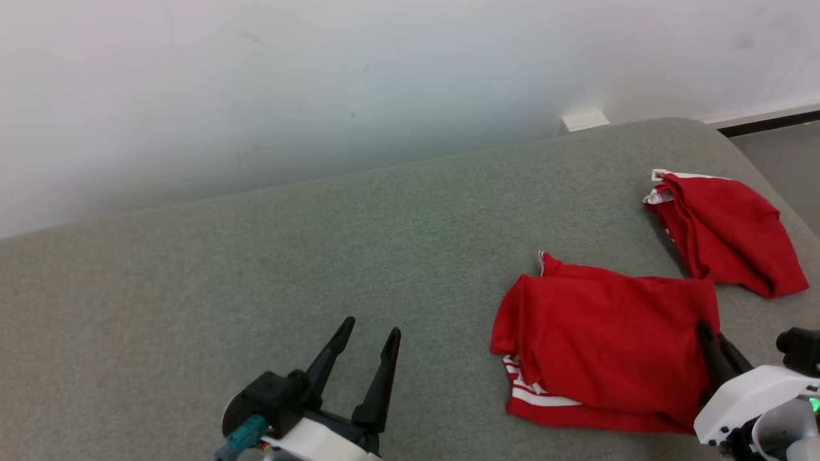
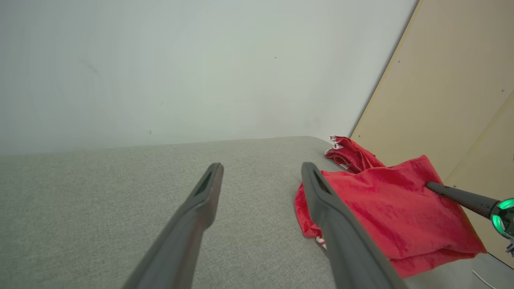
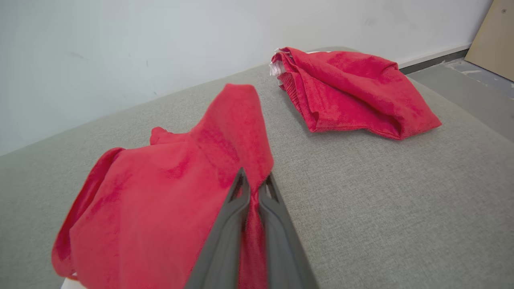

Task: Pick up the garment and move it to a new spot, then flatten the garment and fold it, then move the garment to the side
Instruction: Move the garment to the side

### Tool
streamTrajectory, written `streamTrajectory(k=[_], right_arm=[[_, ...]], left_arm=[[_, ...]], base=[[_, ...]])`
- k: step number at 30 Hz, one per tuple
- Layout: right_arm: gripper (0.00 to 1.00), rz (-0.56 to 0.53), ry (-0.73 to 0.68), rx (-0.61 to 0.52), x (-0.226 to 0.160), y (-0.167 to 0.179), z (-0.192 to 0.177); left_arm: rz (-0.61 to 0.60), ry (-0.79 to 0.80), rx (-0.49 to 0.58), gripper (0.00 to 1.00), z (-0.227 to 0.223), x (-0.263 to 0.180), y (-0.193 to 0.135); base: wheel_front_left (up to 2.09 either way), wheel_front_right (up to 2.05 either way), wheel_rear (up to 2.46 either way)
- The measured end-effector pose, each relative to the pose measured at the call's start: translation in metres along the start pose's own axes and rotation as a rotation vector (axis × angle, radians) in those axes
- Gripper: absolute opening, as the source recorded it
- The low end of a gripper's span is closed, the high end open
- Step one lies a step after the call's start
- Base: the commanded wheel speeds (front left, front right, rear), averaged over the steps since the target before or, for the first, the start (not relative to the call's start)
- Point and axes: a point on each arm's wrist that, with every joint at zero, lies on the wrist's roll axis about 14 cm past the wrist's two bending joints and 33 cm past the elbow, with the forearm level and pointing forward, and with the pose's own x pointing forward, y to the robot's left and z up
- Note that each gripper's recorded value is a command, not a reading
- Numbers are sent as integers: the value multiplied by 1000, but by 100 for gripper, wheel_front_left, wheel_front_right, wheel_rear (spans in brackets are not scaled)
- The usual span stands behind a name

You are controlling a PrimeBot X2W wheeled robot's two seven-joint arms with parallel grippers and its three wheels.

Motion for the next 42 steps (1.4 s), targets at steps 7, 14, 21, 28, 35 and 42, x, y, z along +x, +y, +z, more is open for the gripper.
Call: streamTrajectory(k=[7, 14, 21, 28, 35, 42], right_arm=[[0, 41, -31, -110, 30, 8, 36], [0, 39, -13, -266, 74, 2, 73], [0, -42, 12, -441, 103, -29, 108], [0, -118, 60, -524, 126, -58, 117], [0, -226, 164, -542, 146, -100, 98], [0, -289, 243, -592, 169, -122, 68]], left_arm=[[25, 3, -1, 100, -4, 5, 15], [95, 31, -3, 100, -20, 6, 48], [141, 63, 3, 100, -37, 9, 76], [178, 105, -5, 100, -59, 8, 99], [186, 130, -7, 100, -76, 12, 114], [189, 141, -15, 100, -90, 17, 125]], base=[[0, 0, 0], [0, 0, 0], [0, 0, 0], [0, 0, 0], [0, 0, 0], [0, 0, 0]])
